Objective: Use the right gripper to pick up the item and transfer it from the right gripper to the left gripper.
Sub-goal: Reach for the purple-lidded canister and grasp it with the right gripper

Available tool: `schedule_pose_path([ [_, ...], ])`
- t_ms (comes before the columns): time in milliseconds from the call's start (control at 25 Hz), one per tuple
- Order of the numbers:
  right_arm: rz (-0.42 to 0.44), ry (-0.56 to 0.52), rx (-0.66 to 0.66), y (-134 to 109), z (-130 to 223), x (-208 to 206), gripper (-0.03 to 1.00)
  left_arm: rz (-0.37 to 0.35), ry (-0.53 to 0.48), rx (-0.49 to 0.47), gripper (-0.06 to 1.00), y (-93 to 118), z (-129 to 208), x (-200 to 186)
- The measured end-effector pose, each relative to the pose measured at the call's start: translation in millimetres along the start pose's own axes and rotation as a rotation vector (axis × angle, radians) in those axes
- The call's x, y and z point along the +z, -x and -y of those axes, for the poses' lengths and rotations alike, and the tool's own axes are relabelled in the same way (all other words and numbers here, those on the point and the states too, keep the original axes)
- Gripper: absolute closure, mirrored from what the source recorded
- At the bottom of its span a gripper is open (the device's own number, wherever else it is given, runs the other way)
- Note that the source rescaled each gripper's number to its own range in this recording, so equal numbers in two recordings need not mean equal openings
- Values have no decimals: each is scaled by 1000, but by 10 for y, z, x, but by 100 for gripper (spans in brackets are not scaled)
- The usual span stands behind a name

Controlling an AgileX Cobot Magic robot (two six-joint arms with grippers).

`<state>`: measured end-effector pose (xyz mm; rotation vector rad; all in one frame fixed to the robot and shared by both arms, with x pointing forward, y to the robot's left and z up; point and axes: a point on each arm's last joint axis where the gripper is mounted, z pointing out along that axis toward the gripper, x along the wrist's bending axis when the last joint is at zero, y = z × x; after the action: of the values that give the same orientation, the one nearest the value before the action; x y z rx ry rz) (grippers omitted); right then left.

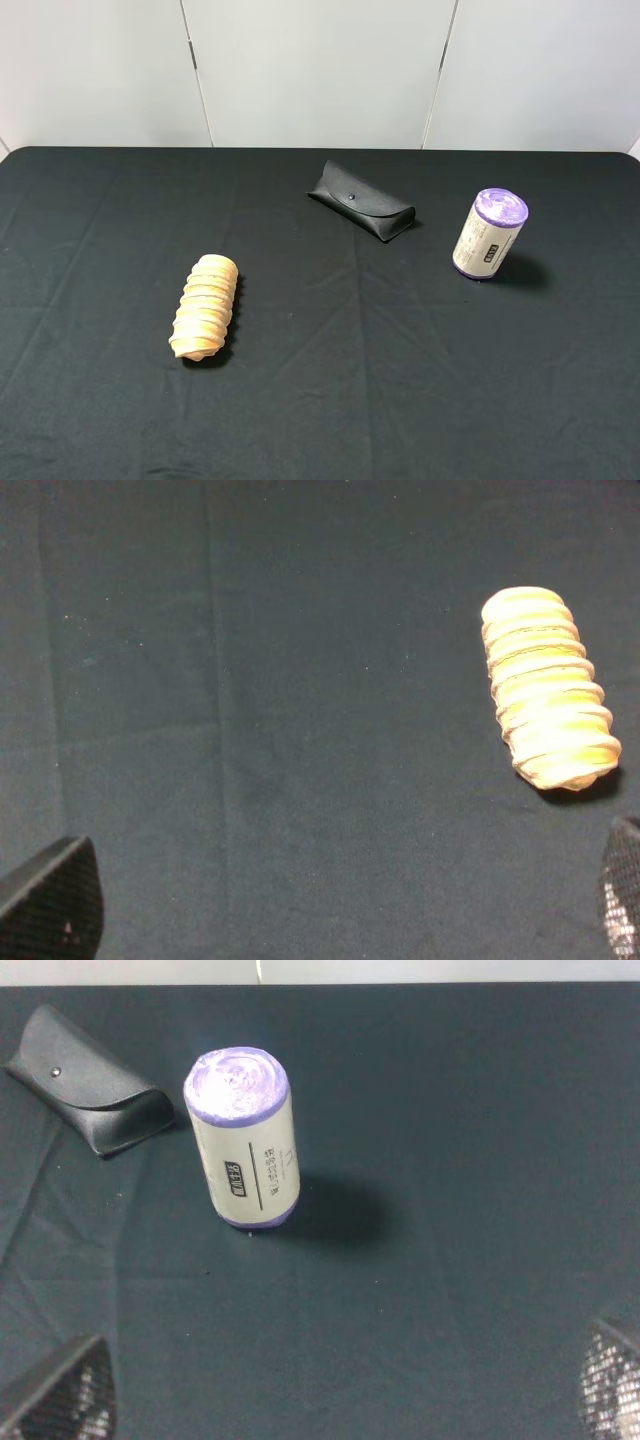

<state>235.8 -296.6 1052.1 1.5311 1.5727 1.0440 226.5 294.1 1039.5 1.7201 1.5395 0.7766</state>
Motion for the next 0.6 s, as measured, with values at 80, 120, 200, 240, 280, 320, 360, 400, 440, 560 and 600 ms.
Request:
schedule_pose_path([
  [80, 0, 0, 0, 0, 0, 0, -3, 0, -1, 0, -3, 0, 1, 0],
  [120, 0, 0, 0, 0, 0, 0, -3, 0, -1, 0, -3, 0, 1, 0],
  [200, 0, 0, 0, 0, 0, 0, -3, 0, -1, 0, -3, 0, 1, 0],
  [240, 0, 0, 0, 0, 0, 0, -3, 0, -1, 0, -3, 0, 1, 0],
  [280, 0, 0, 0, 0, 0, 0, -3, 0, -1, 0, -3, 0, 1, 0],
  [320, 0, 0, 0, 0, 0, 0, -3, 0, -1, 0, -3, 0, 1, 0],
  [360, 0, 0, 0, 0, 0, 0, -3, 0, -1, 0, -3, 0, 1, 0],
  [400, 0, 0, 0, 0, 0, 0, -3, 0, -1, 0, -3, 0, 1, 0],
  [440, 0, 0, 0, 0, 0, 0, -3, 0, -1, 0, -3, 0, 1, 0],
  [560, 0, 0, 0, 0, 0, 0, -3, 0, -1, 0, -3, 0, 1, 0],
  [600, 0, 0, 0, 0, 0, 0, -3, 0, -1, 0, -3, 0, 1, 0],
])
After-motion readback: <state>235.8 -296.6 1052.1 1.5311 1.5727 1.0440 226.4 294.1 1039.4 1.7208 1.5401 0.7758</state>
